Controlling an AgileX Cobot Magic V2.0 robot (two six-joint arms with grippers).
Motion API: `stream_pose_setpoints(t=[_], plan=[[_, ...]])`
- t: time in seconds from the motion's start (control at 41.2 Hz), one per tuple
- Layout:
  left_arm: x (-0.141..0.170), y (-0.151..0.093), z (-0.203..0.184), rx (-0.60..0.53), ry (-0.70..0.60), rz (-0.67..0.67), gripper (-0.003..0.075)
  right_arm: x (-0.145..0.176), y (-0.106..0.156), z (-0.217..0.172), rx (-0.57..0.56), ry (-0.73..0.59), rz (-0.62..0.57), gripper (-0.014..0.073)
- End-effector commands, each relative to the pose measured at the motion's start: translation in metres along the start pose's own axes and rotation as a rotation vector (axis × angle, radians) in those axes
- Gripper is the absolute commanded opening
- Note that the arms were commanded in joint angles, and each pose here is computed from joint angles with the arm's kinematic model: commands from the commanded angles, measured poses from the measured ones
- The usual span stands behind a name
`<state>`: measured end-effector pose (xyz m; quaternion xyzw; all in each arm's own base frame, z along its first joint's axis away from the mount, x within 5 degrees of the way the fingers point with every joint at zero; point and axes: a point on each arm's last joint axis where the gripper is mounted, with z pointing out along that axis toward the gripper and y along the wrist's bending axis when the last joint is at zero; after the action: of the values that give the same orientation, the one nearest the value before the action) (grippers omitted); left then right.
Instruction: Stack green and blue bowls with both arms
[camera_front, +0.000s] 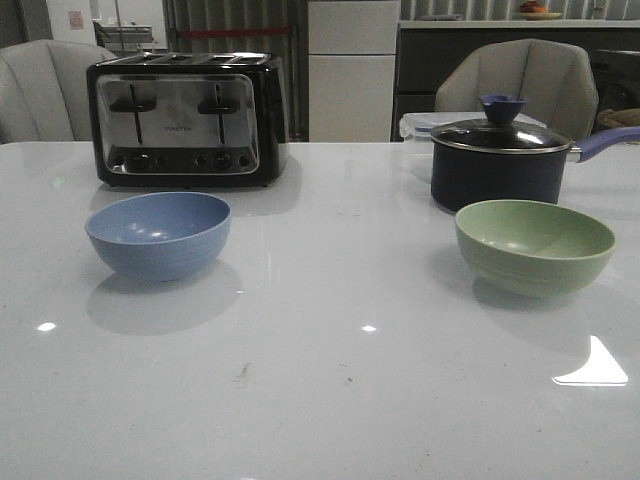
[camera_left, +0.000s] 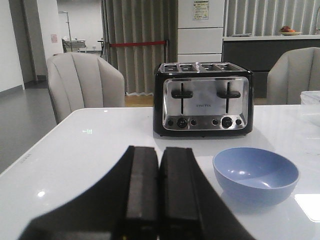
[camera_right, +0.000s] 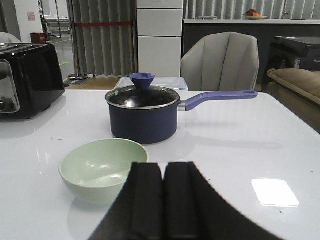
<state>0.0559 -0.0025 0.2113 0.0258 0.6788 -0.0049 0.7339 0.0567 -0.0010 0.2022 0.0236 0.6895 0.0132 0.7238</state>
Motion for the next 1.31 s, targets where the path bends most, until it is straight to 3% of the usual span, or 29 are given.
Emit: stream_pose_setpoints(t=[0.0, 0.558, 0.703, 0.897, 0.994, 1.164, 1.285], plan=[[-0.008, 0.000, -0.002, 0.004, -0.102, -0.012, 0.0093, -0.010, 0.001, -0.002, -0.005, -0.106, -0.010, 0.0056], [-0.008, 0.000, -0.002, 0.004, -0.106, -0.012, 0.0093, -0.010, 0.001, -0.002, -0.005, -0.106, -0.010, 0.0056], [-0.019, 0.000, -0.004, -0.001, -0.218, -0.004, 0.0093, -0.017, 0.002, -0.003, -0.014, -0.178, -0.011, 0.0056], [-0.072, 0.002, -0.015, -0.005, -0.363, -0.005, 0.0093, -0.057, 0.004, -0.011, -0.016, -0.264, -0.015, 0.0056], [-0.105, 0.003, -0.025, -0.004, -0.371, -0.005, 0.0093, -0.086, 0.004, -0.017, -0.009, -0.269, -0.020, 0.0056], [-0.151, 0.004, -0.028, 0.003, -0.268, -0.004, 0.0093, -0.135, 0.006, -0.016, 0.003, -0.226, -0.019, 0.0056], [-0.169, 0.005, -0.017, 0.010, -0.116, -0.003, 0.0093, -0.154, 0.006, -0.003, 0.018, -0.102, -0.018, 0.0056]])
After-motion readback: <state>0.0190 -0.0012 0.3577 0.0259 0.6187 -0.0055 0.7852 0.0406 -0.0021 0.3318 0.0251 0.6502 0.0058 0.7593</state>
